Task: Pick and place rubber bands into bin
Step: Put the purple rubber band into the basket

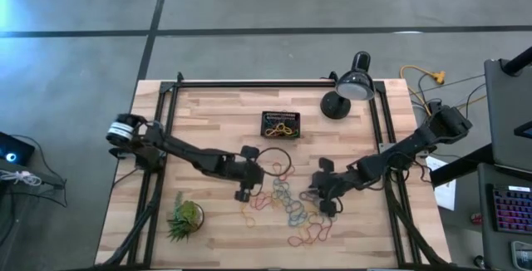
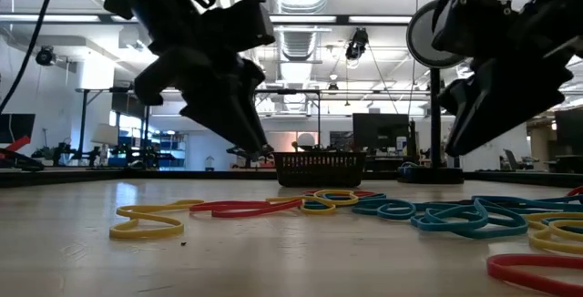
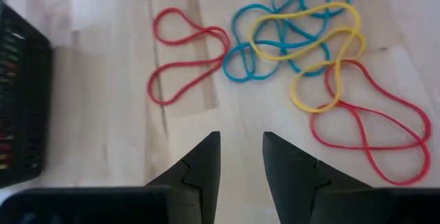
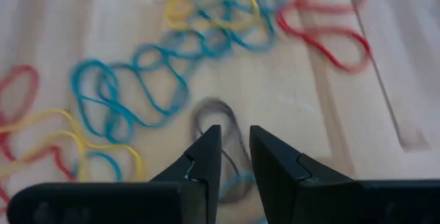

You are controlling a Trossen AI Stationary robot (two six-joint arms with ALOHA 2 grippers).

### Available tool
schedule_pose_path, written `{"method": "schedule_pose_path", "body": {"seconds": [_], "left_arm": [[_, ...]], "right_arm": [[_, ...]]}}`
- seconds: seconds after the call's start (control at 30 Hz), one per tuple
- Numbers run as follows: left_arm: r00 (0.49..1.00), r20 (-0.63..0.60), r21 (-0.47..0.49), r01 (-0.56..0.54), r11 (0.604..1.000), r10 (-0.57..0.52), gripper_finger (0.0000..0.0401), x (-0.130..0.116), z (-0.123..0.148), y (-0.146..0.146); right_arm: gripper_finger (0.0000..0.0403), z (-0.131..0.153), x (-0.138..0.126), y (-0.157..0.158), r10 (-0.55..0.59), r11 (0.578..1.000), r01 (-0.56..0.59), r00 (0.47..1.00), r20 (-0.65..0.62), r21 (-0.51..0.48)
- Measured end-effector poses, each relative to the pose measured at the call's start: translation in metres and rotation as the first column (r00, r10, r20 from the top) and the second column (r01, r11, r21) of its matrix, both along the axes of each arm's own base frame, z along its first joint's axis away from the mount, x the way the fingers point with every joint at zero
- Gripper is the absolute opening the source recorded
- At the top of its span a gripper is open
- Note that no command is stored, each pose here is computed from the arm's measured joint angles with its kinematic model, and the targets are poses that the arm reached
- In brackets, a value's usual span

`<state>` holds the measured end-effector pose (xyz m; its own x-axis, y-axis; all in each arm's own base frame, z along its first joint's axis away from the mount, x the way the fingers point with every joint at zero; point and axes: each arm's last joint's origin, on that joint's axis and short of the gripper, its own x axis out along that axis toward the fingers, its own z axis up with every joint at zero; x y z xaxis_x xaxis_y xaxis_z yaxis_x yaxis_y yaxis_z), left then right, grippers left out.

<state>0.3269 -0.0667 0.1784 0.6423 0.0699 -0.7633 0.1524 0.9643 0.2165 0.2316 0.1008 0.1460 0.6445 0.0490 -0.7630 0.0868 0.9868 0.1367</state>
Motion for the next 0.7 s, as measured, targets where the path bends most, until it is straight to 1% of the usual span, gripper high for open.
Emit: {"method": "schedule_pose_path", "body": {"seconds": [0.17,0.47,0.53,0.6,0.7], "left_arm": [[1.000,0.019,0.001,-0.006,1.000,0.005,0.0094,-0.003,0.006,0.001],[1.000,0.027,0.001,-0.009,1.000,0.009,0.0094,-0.006,0.008,0.002],[1.000,0.029,0.000,-0.009,1.000,0.009,0.0094,-0.006,0.008,0.002],[1.000,0.029,0.000,-0.010,1.000,0.010,0.0094,-0.006,0.008,0.002],[0.999,0.033,0.000,-0.010,1.000,0.010,0.0094,-0.006,0.008,0.002]], "right_arm": [[0.0073,-0.003,-0.003,0.003,0.053,0.998,-0.053,0.998,0.018,-0.018],[0.0073,-0.009,-0.007,0.003,0.082,0.996,-0.081,0.995,0.058,-0.026],[0.0073,-0.009,-0.006,0.003,0.092,0.996,-0.091,0.992,0.086,-0.025],[0.0073,-0.012,-0.004,0.004,0.103,0.995,-0.101,0.989,0.106,-0.029],[0.0073,-0.023,0.000,0.006,0.128,0.991,-0.123,0.986,0.104,-0.052]]}}
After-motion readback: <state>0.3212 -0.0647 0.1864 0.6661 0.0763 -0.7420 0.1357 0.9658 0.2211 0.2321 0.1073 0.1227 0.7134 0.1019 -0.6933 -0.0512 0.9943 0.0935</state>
